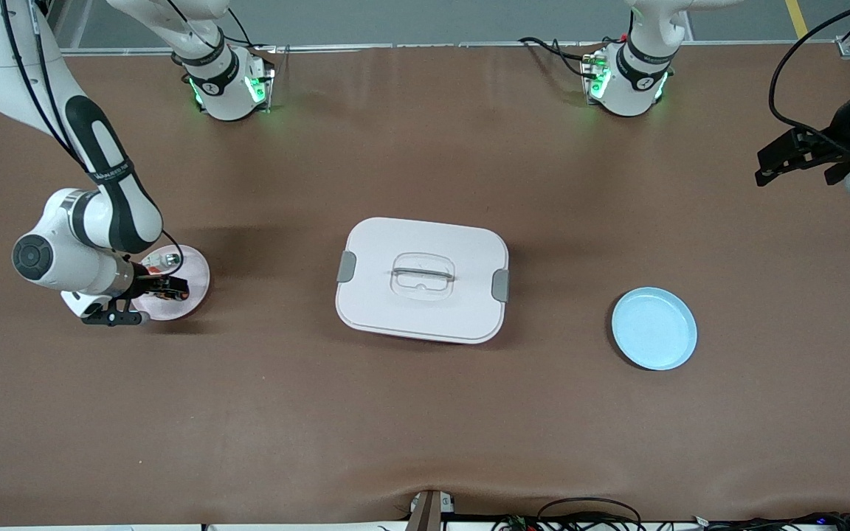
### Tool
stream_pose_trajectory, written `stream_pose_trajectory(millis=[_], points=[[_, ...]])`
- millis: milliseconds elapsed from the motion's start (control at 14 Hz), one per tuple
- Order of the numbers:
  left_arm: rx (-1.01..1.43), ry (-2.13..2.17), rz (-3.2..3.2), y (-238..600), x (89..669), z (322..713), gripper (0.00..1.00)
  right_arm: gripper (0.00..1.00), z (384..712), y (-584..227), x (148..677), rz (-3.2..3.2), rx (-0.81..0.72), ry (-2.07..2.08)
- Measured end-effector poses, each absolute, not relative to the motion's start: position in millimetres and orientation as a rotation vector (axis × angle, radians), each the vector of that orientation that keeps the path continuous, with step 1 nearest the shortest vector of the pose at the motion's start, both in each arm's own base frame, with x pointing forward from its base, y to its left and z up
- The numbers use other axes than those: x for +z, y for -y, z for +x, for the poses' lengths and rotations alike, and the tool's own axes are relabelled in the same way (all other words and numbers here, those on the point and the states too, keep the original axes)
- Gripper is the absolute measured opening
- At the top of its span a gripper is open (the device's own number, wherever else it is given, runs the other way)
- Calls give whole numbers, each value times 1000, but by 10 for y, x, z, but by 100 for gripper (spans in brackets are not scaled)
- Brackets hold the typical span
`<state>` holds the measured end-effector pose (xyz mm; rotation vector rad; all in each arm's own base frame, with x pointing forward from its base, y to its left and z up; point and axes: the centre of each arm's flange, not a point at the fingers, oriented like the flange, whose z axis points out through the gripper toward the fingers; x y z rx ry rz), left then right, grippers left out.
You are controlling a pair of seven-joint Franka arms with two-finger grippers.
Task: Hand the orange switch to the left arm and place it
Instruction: 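Lower the right gripper and grasp the black-orange switch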
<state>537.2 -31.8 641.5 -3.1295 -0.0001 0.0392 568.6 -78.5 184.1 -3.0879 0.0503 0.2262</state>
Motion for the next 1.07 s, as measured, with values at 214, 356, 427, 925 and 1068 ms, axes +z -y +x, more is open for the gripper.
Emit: stream_pose_trajectory(millis=[214,356,427,925,1068], points=[[39,1,-3129,315,6415,5372,100,100,5679,784,1810,-3080,231,-62],[39,2,-3130,311,6416,5372,100,100,5676,784,1799,-3079,234,-63],[39,2,-3130,310,6416,5372,100,95,5676,784,1797,-3079,235,-64],[38,3,-3130,309,6419,5372,100,73,5680,782,1799,-3063,231,-94],[37,3,-3130,308,6422,5372,100,73,5690,778,1824,-3050,258,-104]])
